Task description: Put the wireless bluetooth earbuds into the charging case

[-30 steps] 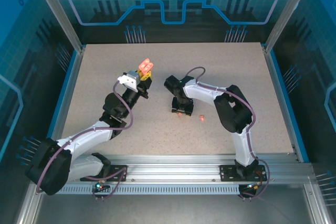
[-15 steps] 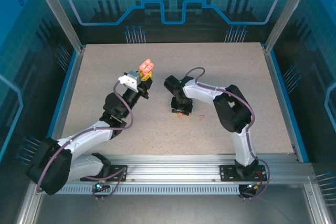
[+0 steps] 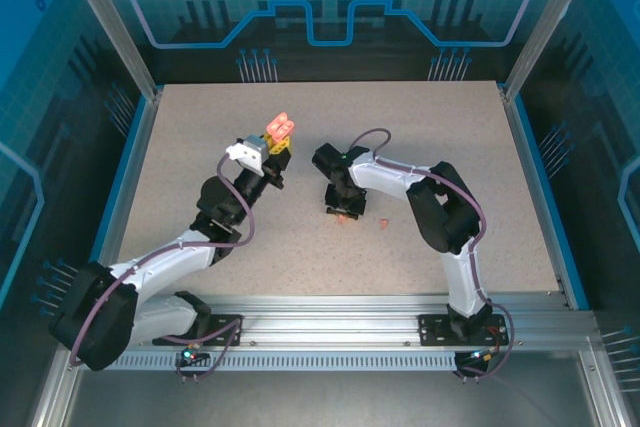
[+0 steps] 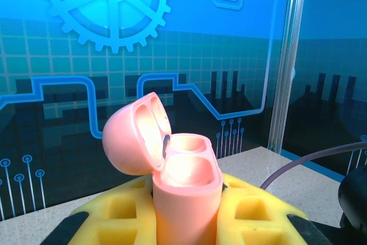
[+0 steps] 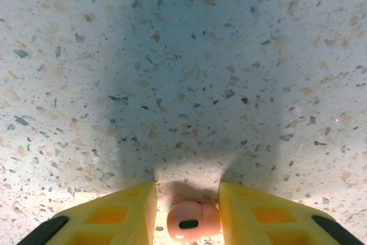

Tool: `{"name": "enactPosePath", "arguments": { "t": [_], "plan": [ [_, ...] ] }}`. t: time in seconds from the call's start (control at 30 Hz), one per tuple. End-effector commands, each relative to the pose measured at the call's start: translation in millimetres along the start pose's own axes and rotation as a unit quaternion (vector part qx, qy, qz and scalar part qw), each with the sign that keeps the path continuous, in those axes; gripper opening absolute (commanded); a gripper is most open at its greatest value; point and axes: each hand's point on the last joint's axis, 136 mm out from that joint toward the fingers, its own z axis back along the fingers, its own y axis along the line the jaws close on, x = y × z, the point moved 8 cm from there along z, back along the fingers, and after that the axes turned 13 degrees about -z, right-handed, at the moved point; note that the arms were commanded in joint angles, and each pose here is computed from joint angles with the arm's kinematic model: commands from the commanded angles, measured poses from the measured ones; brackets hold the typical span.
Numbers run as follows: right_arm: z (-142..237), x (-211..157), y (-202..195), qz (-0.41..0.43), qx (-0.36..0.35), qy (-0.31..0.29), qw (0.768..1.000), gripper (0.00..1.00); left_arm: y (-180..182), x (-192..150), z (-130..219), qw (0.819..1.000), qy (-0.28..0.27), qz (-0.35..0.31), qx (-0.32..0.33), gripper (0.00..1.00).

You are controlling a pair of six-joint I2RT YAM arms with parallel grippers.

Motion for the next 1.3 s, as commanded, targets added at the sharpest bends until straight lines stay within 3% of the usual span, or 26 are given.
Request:
{"name": "enactPosePath", "arguments": {
  "t": [0.0, 0.93, 1.27],
  "plan": [
    [-2.7, -7.2, -5.2, 0.005, -0.004, 0.011, 1.0, 0.35, -0.5, 15.3, -5.2, 1.0, -0.028, 0.001, -0.007, 0.0],
    [-5.7, -15.2, -11.2, 0.017, -0.012, 0.015, 1.0, 0.31, -1.2, 18.3, -6.1, 1.0, -0.029, 0.002, -0.011, 0.0],
    [1.9, -19.3, -10.6, 0.027, -0.01, 0.011, 1.0, 0.35, -1.5, 17.9, -7.3, 1.0, -0.026, 0.0, -0.013, 0.0]
  ]
}}
